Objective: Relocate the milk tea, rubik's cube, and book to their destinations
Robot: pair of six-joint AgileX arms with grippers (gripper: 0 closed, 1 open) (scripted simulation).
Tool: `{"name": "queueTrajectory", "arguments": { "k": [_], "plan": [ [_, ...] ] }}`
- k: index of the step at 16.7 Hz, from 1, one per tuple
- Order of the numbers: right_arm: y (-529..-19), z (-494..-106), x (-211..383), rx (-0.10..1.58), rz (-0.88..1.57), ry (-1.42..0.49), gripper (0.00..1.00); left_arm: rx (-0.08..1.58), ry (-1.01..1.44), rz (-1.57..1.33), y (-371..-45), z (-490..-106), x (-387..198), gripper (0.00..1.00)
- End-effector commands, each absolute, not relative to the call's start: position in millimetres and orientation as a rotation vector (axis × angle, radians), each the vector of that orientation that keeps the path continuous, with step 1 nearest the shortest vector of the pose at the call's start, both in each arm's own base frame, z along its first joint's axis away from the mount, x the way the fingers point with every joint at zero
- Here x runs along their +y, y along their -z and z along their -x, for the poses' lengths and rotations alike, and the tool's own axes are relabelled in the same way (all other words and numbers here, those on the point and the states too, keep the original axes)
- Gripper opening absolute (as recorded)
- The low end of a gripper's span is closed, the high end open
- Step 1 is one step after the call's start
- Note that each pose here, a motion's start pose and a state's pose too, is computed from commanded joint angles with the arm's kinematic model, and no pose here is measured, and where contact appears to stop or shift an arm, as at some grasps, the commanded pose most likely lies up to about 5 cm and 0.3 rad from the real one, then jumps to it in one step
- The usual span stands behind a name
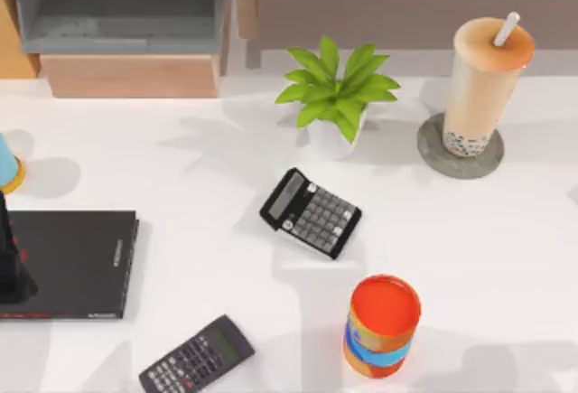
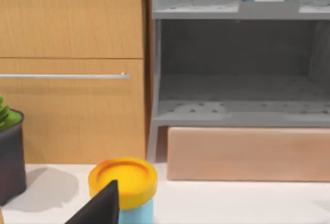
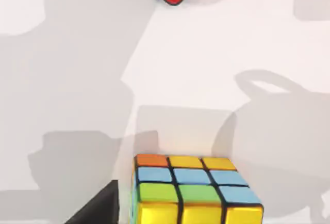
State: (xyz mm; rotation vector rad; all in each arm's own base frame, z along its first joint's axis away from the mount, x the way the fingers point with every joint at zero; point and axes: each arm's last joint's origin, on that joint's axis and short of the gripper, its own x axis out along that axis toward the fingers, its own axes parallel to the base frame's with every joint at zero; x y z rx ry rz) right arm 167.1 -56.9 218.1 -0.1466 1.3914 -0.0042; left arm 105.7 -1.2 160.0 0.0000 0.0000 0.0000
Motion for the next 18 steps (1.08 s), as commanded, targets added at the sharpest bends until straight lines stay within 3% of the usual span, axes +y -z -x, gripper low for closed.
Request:
{"name": "queueTrajectory", "arguments": {
  "k": [5, 12, 18],
  "plan": [
    [-205, -138, -63, 1.569, -0.006, 0.007, 1.0, 0.0, 0.0, 0.0, -160, -106, -1, 1.0],
    [-201, -139, -63, 1.572, -0.006, 0.006, 1.0, 0.0, 0.0, 0.0, -160, -106, -1, 1.0],
    [-155, -140, -64, 1.564, -0.005, 0.01, 1.0, 0.0, 0.0, 0.0, -160, -106, -1, 1.0]
  ]
}}
